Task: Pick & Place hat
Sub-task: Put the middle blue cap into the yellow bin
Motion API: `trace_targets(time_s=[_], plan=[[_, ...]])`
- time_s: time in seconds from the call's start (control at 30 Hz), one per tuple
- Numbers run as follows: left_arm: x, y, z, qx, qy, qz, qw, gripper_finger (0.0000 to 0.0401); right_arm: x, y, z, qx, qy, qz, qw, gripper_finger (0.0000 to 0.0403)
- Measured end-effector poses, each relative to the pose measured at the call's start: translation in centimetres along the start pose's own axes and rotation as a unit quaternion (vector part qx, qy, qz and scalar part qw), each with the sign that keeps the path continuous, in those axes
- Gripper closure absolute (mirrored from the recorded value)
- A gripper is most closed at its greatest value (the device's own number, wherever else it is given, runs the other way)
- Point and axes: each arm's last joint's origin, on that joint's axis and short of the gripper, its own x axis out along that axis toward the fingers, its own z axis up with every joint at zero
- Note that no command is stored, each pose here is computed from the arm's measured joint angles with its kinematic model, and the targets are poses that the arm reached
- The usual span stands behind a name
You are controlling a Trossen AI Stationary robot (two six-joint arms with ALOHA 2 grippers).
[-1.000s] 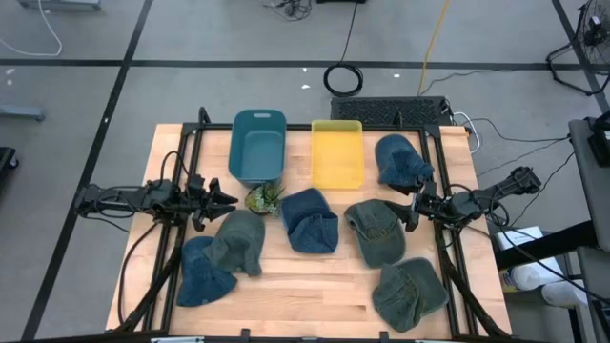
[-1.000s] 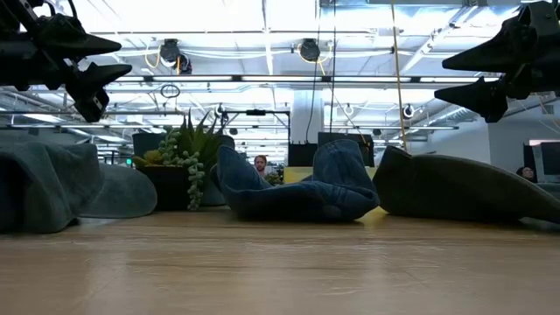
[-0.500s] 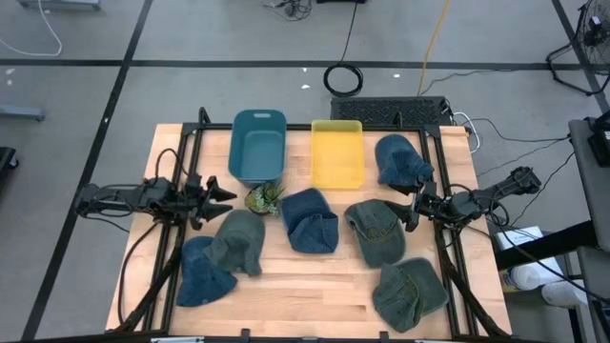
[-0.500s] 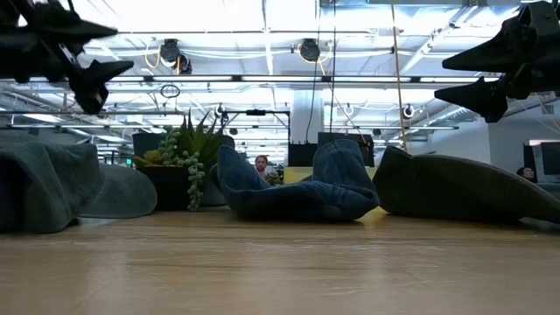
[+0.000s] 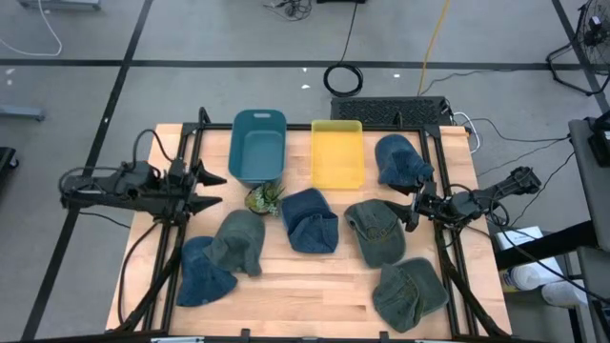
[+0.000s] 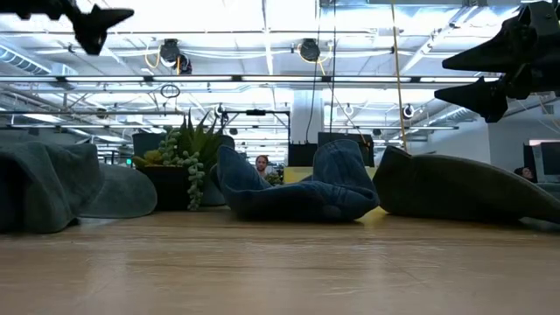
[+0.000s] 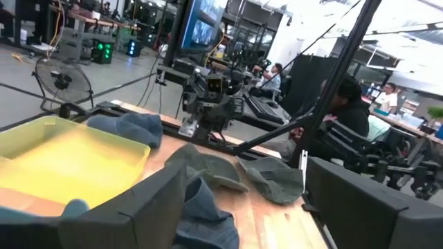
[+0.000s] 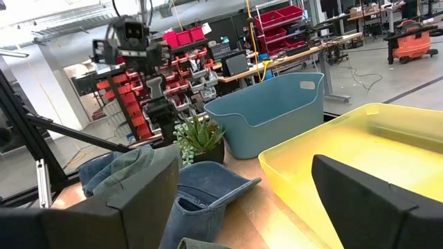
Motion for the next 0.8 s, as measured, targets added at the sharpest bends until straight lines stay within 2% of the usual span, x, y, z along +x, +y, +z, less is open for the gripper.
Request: trace_targets(time_s=[0.1,0.37,0.57,0.8], plan=[[0.1,-0.8,2.2,0.002,0.001,-0.011,1.0,0.0099,0.0,0.0,0.0,0.0,0.0,0.0,1.0,0.0083],[0.3,-2.6,7.1,0.05,-0.008,-0.017,0.999,0.0097,0.0,0.0,0.0,0.0,0.0,0.0,1.0,0.0083],[-0.2,-3.5,9.8,0.052,-0.02,-0.022,0.998,0.0092,0.0,0.0,0.0,0.0,0.0,0.0,1.0,0.0083],[-0.9,-4.2,11.8,0.052,-0.019,-0.022,0.998,0.0103,0.0,0.0,0.0,0.0,0.0,0.0,1.0,0.0083]])
